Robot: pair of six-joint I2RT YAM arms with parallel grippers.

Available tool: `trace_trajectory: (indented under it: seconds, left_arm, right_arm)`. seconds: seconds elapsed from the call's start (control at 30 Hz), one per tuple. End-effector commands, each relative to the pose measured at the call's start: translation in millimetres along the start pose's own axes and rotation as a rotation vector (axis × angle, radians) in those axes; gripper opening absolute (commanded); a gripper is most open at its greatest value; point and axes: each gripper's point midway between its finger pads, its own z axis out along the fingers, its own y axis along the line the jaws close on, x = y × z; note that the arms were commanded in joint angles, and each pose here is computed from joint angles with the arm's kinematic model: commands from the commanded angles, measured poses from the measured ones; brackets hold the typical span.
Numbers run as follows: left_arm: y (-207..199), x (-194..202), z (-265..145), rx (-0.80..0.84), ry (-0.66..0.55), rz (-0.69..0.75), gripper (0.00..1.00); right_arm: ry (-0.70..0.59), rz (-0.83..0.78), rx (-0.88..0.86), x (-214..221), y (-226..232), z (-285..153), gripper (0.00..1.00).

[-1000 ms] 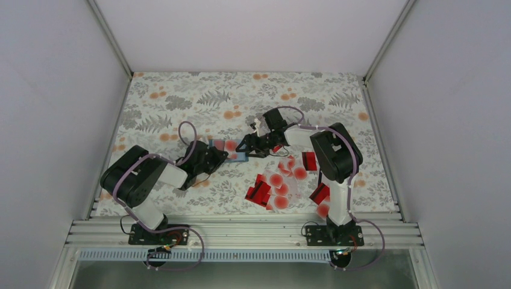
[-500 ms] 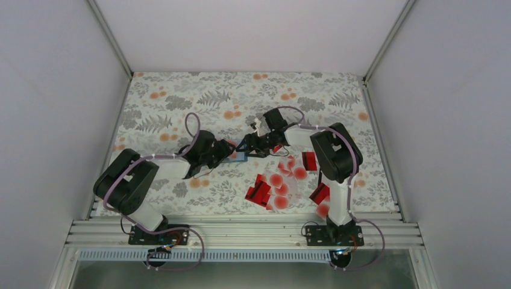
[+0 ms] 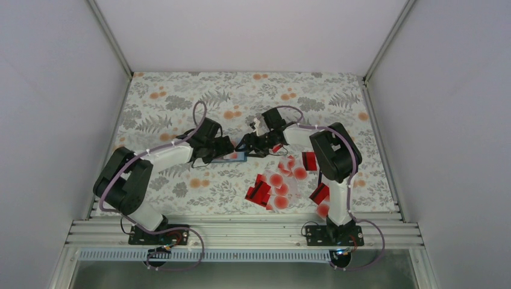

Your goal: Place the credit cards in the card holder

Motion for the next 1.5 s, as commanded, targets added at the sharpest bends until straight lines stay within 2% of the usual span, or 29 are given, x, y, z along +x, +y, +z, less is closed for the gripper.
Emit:
trace_trajectory:
  seconds: [0.0, 0.2, 0.43, 1.03, 1.47]
  left_arm:
    - [3, 12, -11, -0.062, 0.080, 0.138, 0.84]
    - [-9, 0, -11, -0.021, 0.086, 0.265, 0.71]
    - [-3, -8, -2, -0.004, 0.105, 0.289, 0.54]
    - [-4, -12, 25, 0.043, 0.135, 0.309, 0.52]
    - [-9, -4, 35, 0.090, 0.179, 0.277, 0.52]
  right_arm:
    - [0.009, 0.037, 0.116, 5, -25, 13, 0.68]
    - [-0.008, -0.005, 0.136, 6, -13, -2, 0.69]
    - [-0.030, -0.056, 0.139, 4, 4, -16, 0.67]
    - [0.003, -0.063, 0.123, 4, -2, -5, 0.60]
    - [0.022, -0.062, 0.134, 6, -11, 0, 0.59]
